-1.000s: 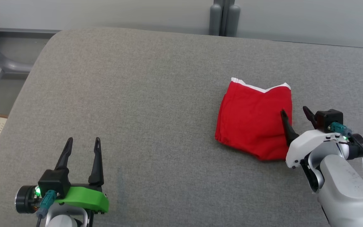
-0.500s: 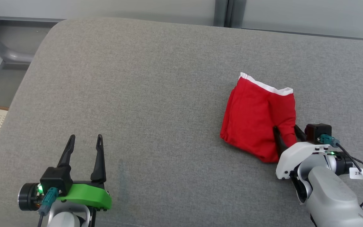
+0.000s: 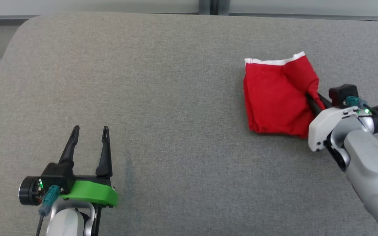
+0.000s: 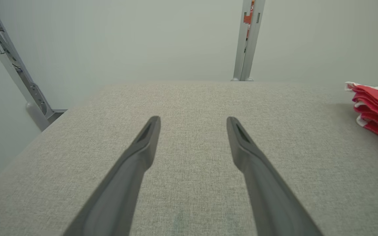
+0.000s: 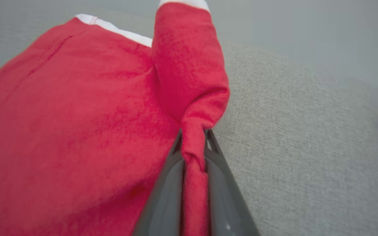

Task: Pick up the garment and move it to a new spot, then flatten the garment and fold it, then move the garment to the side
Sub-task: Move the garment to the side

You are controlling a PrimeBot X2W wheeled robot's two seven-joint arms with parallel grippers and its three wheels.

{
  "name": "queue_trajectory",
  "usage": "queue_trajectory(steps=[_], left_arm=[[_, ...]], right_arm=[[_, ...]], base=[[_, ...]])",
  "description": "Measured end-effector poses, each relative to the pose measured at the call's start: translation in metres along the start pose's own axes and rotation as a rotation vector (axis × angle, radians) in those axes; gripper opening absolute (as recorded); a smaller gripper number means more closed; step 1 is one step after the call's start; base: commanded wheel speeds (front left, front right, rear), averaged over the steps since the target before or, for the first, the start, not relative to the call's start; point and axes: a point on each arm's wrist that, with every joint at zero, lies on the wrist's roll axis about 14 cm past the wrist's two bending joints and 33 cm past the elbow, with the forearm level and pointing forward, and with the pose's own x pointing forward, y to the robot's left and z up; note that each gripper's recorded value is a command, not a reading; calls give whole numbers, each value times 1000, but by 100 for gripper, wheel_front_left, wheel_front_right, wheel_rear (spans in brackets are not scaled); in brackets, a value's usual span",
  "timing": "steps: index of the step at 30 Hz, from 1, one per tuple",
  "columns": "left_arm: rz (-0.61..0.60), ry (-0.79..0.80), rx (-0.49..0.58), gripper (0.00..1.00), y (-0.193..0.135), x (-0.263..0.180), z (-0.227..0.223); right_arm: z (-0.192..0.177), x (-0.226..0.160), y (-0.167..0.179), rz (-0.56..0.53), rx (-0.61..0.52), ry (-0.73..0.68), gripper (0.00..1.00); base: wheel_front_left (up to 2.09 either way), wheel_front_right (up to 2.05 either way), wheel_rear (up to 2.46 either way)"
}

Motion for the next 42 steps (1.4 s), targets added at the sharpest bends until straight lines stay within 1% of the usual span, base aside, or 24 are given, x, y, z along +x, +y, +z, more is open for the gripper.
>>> queue_trajectory(steps=[3, 9, 13, 20, 23, 28, 33, 36, 38, 39, 40, 41, 42], left_arm=[[-42, -1, -1, 100, -13, 15, -2], [-127, -7, 9, 100, -37, 45, -8], [-192, -13, 12, 100, -57, 63, -14], [-292, -15, 10, 100, -87, 85, -29], [-337, -5, 3, 100, -102, 90, -38], [-388, 3, -5, 100, -118, 100, -49], [-418, 26, -10, 100, -125, 106, -63], [-427, 40, -18, 100, -129, 108, -71], [-430, 51, -19, 100, -129, 108, -76], [-429, 54, -20, 100, -129, 108, -78], [-428, 55, -20, 100, -128, 108, -79], [-427, 57, -20, 100, -128, 108, -80], [-425, 57, -19, 100, -127, 109, -80]], right_arm=[[5, 0, -31, -26, -68, 18, 0], [19, -6, -99, -114, -130, 18, 0], [19, -22, -142, -176, -168, 48, 0], [26, -59, -210, -311, -171, 79, 0], [22, -75, -237, -375, -167, 113, 0], [6, -92, -267, -450, -155, 180, 0], [-7, -106, -292, -526, -141, 231, 0], [-20, -111, -300, -550, -144, 276, 0], [-22, -111, -304, -562, -144, 282, 0], [-22, -110, -306, -567, -148, 279, 10], [-19, -108, -309, -571, -167, 267, 28], [-15, -106, -311, -575, -186, 252, 78], [-13, -105, -314, -581, -194, 245, 100]], base=[[0, 0, 0], [0, 0, 0], [0, 0, 0], [0, 0, 0], [0, 0, 0], [0, 0, 0], [0, 0, 0], [0, 0, 0], [0, 0, 0], [0, 0, 0], [0, 0, 0], [0, 0, 0], [0, 0, 0]])
